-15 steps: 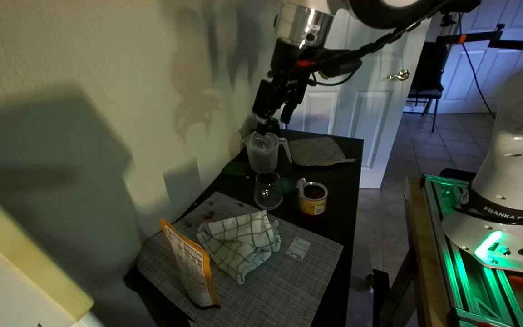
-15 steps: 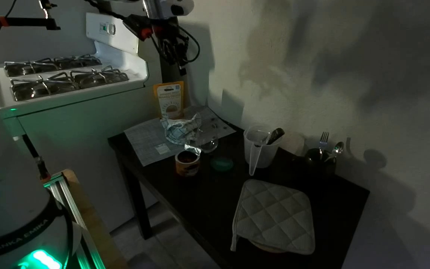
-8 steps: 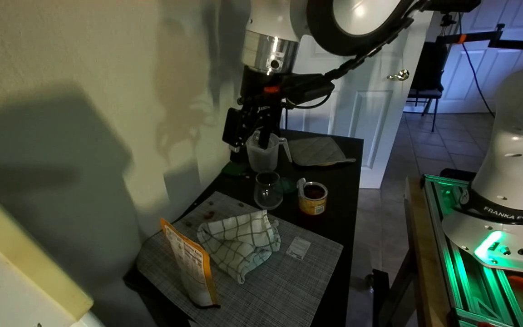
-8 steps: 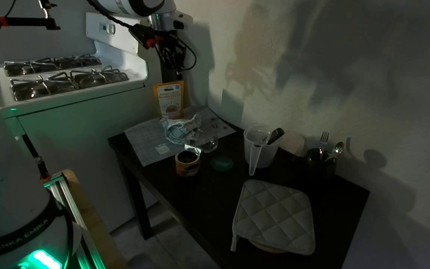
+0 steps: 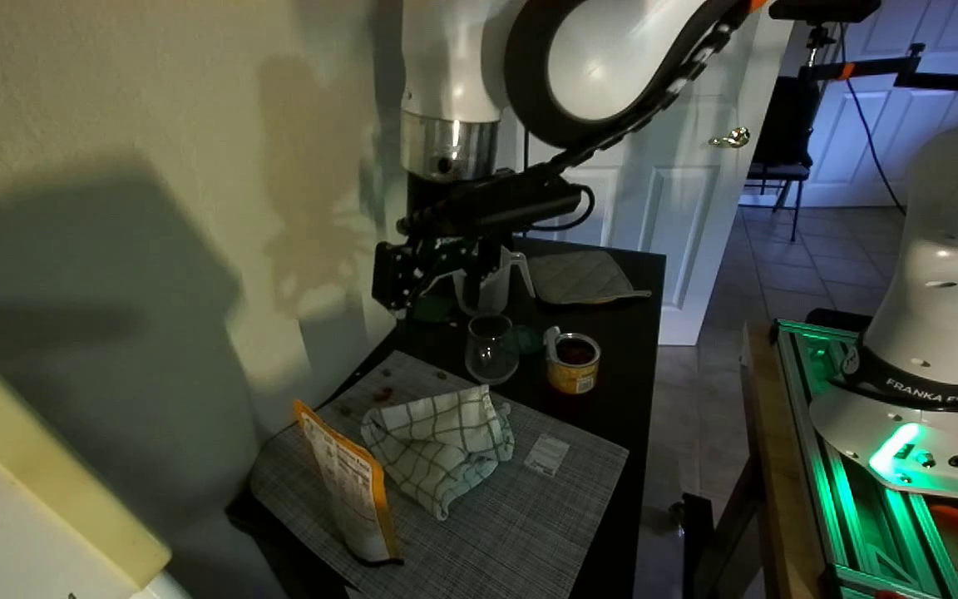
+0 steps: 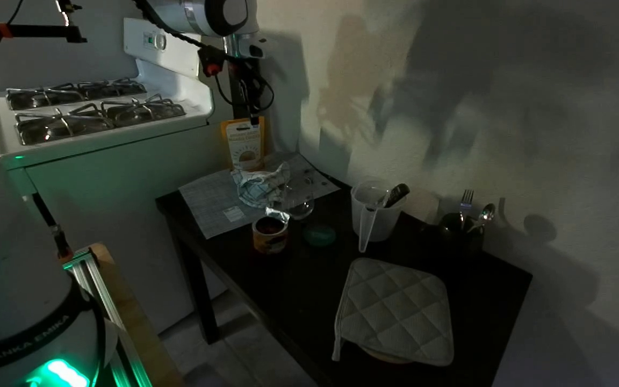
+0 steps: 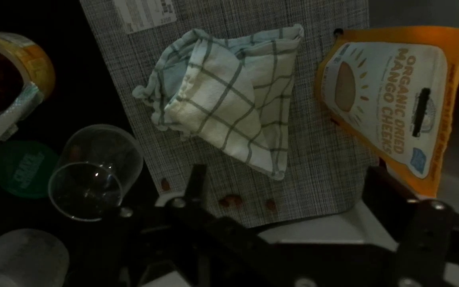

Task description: Move the orange packet to the right

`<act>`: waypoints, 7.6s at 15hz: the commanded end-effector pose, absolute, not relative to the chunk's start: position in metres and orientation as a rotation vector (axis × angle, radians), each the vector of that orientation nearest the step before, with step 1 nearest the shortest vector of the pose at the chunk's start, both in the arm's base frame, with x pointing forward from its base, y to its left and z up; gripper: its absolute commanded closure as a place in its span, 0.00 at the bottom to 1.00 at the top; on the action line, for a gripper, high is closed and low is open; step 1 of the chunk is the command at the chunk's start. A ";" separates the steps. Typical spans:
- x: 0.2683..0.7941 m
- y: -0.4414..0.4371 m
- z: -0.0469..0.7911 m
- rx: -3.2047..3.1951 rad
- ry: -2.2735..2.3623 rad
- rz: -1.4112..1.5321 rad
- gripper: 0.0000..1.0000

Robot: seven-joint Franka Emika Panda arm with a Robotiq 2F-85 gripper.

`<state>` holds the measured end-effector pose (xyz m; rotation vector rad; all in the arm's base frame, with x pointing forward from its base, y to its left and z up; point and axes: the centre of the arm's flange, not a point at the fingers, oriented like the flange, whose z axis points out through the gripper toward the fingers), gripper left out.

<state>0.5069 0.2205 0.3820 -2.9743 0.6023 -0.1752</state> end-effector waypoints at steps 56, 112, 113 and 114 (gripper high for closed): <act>0.471 -0.081 0.602 -2.060 2.077 -0.704 0.99; 0.604 -0.424 0.348 -0.296 2.908 -0.464 0.99; 0.606 -0.425 0.344 -0.289 2.922 -0.475 0.99; 0.609 -0.425 0.340 -0.292 2.937 -0.478 0.99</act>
